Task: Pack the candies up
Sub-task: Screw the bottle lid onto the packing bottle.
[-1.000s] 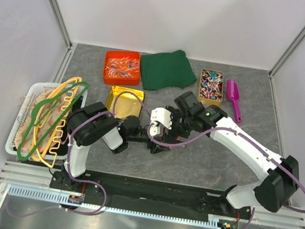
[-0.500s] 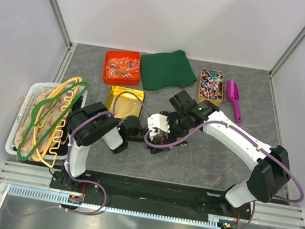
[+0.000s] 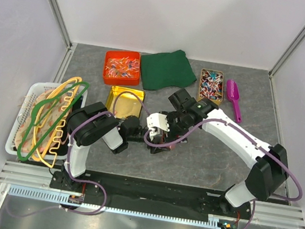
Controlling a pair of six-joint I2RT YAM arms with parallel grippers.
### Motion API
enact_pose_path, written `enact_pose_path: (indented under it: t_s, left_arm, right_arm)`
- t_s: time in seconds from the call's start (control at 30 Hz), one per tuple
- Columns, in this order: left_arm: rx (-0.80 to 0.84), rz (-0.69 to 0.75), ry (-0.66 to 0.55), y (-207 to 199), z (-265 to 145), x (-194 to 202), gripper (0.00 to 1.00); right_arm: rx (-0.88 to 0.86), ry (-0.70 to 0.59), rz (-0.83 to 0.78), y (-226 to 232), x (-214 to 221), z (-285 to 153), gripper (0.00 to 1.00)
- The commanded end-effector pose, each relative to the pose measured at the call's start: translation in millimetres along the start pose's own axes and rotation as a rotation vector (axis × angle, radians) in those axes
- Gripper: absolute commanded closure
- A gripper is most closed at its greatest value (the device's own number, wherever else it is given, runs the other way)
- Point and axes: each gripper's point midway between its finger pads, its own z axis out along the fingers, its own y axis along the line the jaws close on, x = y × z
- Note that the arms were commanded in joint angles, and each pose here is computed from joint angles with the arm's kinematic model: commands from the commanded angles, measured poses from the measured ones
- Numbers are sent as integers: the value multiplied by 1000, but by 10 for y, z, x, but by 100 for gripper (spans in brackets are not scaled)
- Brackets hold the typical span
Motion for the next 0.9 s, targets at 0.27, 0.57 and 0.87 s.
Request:
enact_pose_path:
  t_s: [0.27,0.57,0.87]
  left_arm:
    - [-10,48,14,38,26,36,50]
    - [-11,47,14,44,23,34,50]
    - [-15,48,13,51,24,29,50]
  right_arm:
    - [1,-38,-2,-47,-94,-5,37]
    - [44,-46,161,6,-52,90,51]
    - [182,-123,522,-44,-110,99,56]
